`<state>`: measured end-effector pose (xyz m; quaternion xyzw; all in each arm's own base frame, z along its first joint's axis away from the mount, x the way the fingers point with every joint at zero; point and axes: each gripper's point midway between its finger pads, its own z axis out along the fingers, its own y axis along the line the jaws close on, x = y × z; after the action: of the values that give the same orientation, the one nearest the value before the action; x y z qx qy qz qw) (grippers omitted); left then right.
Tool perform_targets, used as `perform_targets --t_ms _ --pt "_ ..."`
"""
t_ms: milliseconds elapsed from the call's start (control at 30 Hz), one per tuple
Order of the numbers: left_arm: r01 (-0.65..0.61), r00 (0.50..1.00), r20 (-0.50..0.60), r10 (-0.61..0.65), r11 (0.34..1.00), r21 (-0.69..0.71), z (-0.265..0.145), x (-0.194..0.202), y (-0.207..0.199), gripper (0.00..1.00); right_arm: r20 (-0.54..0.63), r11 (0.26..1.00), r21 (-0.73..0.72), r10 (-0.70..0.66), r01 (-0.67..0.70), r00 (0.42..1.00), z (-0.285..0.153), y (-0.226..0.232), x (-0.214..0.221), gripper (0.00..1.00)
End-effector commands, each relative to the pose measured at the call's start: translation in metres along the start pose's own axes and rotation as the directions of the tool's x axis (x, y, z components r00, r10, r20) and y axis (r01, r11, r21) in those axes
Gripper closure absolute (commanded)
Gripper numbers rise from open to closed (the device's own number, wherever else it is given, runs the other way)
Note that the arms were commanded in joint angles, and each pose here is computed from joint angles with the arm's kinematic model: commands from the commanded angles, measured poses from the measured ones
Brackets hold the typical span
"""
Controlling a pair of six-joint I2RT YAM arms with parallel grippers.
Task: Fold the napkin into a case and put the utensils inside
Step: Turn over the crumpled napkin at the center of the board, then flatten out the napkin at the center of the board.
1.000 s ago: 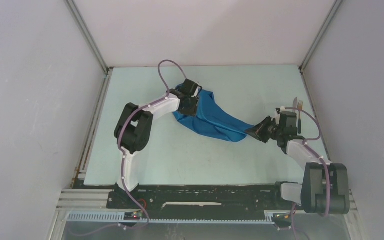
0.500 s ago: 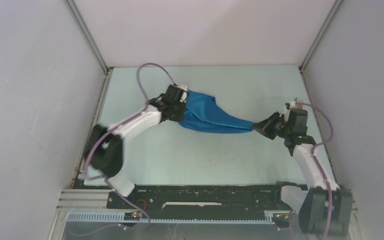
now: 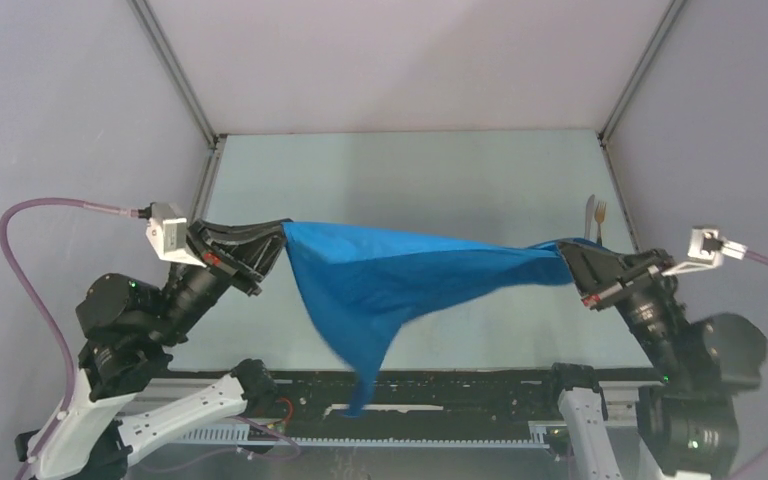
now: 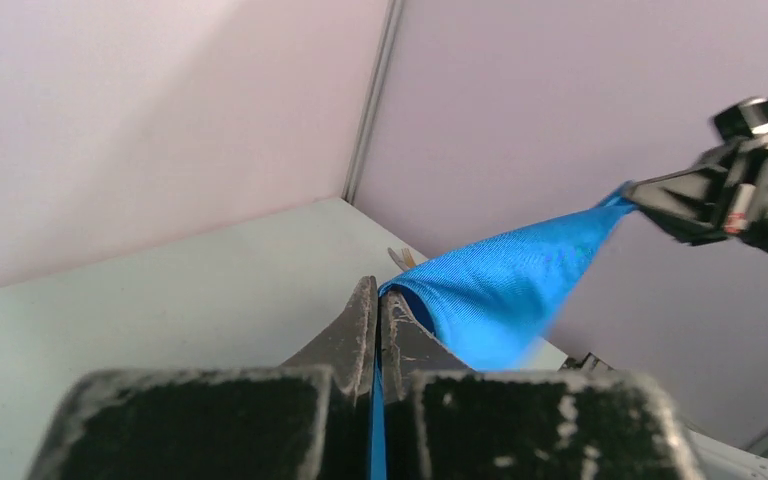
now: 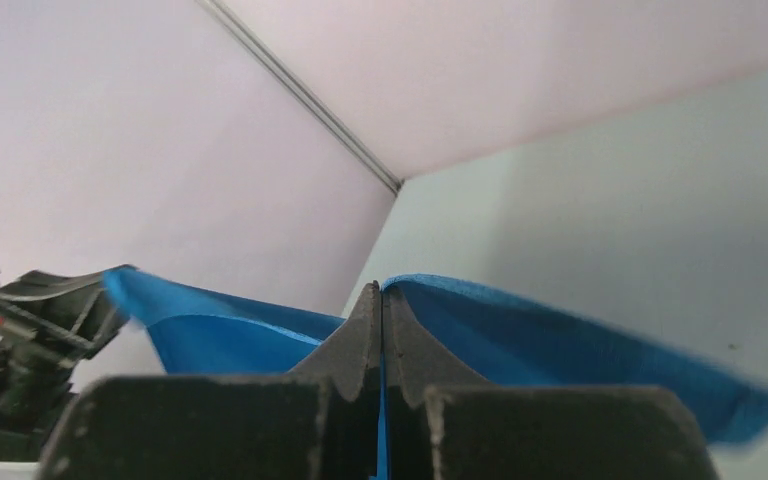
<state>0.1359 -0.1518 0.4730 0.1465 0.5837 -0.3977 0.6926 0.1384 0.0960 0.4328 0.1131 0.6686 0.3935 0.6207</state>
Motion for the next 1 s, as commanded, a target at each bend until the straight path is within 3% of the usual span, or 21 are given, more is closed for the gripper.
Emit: perform_targets --t_ms 0,100,200,300,367,467,500,567,600,633,667,700,767,833,967 --pt "0.011 0.999 -0.039 -0.014 0.996 -0.089 0.015 0.012 0.013 1.00 0.028 0.998 0.055 -0.015 0.013 0.999 -0.006 0.001 -0.011 1.00" --pt "0.015 0.998 -0.057 -0.034 0.950 -0.313 0.036 0.025 0.049 1.00 0.022 0.997 0.068 0.023 -0.025 0.999 0.032 -0.015 -0.024 1.00" --pt "-0.020 0.992 -0.112 -0.049 0.840 -0.543 0.061 0.047 0.095 1.00 -0.048 0.993 0.092 0.082 -0.077 0.995 0.097 -0.054 -0.023 1.00" --pt "0.029 0.971 -0.146 -0.188 0.703 -0.710 0.083 0.082 0.163 1.00 -0.117 0.979 0.195 0.082 -0.059 0.990 0.172 -0.106 -0.012 1.00" --pt "0.055 0.946 -0.161 -0.281 0.630 -0.774 0.101 0.112 0.210 1.00 -0.197 0.972 0.230 0.099 -0.052 0.975 0.228 -0.139 0.012 1.00" --pt "-0.006 0.902 -0.229 -0.367 0.518 -0.855 0.129 0.165 0.279 1.00 -0.282 0.947 0.319 0.145 -0.050 0.948 0.311 -0.212 0.044 1.00" --pt "0.001 0.870 -0.247 -0.427 0.503 -0.864 0.139 0.185 0.299 1.00 -0.320 0.938 0.342 0.170 -0.053 0.932 0.337 -0.235 0.055 0.97" --pt "-0.048 0.804 -0.298 -0.514 0.442 -0.896 0.149 0.233 0.344 1.00 -0.408 0.928 0.371 0.183 -0.021 0.894 0.383 -0.272 0.075 0.70" --pt "-0.082 0.734 -0.330 -0.594 0.404 -0.911 0.146 0.264 0.364 1.00 -0.493 0.895 0.445 0.220 0.026 0.842 0.392 -0.307 0.104 0.59" --pt "-0.104 0.707 -0.360 -0.609 0.413 -0.905 0.150 0.270 0.370 0.97 -0.553 0.864 0.496 0.237 0.087 0.799 0.386 -0.319 0.117 0.45" --pt "-0.144 0.715 -0.392 -0.579 0.426 -0.893 0.155 0.269 0.376 0.82 -0.574 0.843 0.515 0.207 0.153 0.792 0.386 -0.326 0.115 0.35" --pt "-0.166 0.725 -0.402 -0.559 0.424 -0.890 0.157 0.266 0.381 0.69 -0.592 0.823 0.531 0.192 0.200 0.783 0.379 -0.330 0.113 0.29" --pt "-0.161 0.727 -0.410 -0.550 0.444 -0.882 0.156 0.256 0.375 0.53 -0.610 0.822 0.520 0.168 0.232 0.774 0.364 -0.324 0.109 0.20" --pt "-0.145 0.754 -0.396 -0.523 0.456 -0.878 0.151 0.241 0.361 0.43 -0.607 0.823 0.506 0.127 0.259 0.784 0.341 -0.313 0.109 0.17" --pt "-0.043 0.783 -0.336 -0.523 0.494 -0.868 0.128 0.244 0.327 0.07 -0.611 0.858 0.449 0.093 0.248 0.786 0.281 -0.278 0.139 0.11"
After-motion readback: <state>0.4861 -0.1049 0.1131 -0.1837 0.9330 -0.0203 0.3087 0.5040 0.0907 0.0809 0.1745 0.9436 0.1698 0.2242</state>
